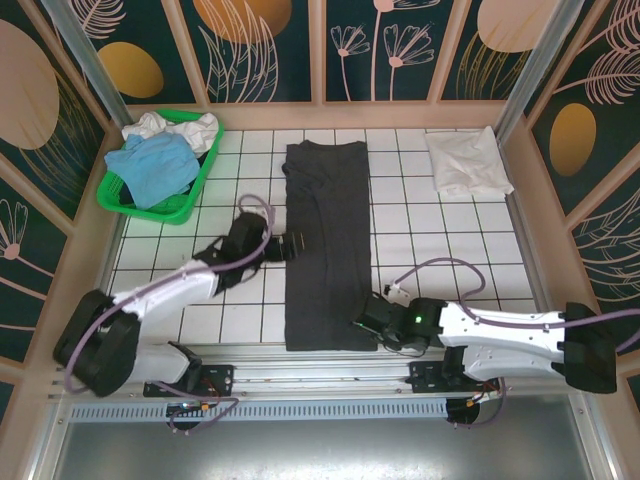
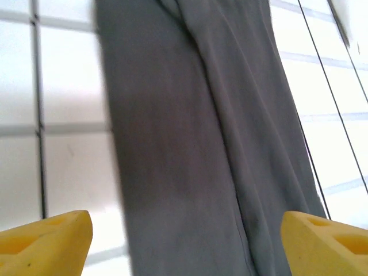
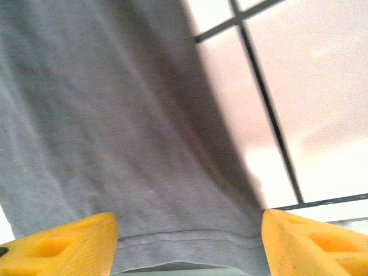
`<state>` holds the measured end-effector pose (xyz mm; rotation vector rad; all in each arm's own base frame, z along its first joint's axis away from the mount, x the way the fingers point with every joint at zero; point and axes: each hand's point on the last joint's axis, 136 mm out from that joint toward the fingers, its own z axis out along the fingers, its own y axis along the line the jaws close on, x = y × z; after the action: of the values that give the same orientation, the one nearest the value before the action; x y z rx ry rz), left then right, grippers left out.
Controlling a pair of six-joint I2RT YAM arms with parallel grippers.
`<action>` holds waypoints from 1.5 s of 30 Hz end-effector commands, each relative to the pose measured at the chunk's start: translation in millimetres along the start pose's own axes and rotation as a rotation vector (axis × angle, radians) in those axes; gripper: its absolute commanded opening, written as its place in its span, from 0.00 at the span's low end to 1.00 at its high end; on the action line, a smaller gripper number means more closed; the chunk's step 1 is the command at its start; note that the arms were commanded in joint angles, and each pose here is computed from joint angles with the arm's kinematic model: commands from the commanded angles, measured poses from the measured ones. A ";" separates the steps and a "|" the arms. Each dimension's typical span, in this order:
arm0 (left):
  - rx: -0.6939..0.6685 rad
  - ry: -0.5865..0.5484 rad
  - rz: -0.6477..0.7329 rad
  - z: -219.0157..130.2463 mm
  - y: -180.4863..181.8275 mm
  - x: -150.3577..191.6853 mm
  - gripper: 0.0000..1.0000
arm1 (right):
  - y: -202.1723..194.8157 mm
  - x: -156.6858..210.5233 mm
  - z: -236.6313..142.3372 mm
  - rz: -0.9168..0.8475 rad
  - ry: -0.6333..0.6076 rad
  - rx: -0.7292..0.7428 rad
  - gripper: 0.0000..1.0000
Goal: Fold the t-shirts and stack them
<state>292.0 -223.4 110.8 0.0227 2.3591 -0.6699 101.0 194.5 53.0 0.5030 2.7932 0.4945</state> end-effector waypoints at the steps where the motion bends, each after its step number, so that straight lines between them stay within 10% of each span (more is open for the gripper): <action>1: -0.104 0.123 -0.059 -11.9 21.7 69.3 0.80 | -17.7 2.8 -0.4 -0.073 0.047 0.029 0.65; 7: -0.139 0.282 -0.091 -37.3 28.8 153.4 0.69 | -20.2 14.0 9.9 -0.154 0.148 -0.013 0.62; 20: -0.086 0.470 -0.039 -63.3 5.5 224.3 0.49 | -13.0 19.5 22.9 -0.205 0.227 -0.072 0.53; 29: -0.013 0.451 -0.047 -59.7 -8.6 223.0 0.32 | -24.2 26.4 26.0 -0.207 0.262 -0.026 0.46; 35: 0.050 0.430 -0.057 -61.1 -19.7 217.8 0.01 | -17.6 24.2 21.5 -0.218 0.251 -0.037 0.20; 45: 0.037 0.213 -0.092 -82.5 -12.9 165.3 0.00 | 13.2 -13.6 -10.7 -0.235 0.108 -0.097 0.00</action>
<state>99.6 -238.4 62.1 0.0557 2.6164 -0.8893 88.9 197.4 39.8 0.1275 2.9828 0.6154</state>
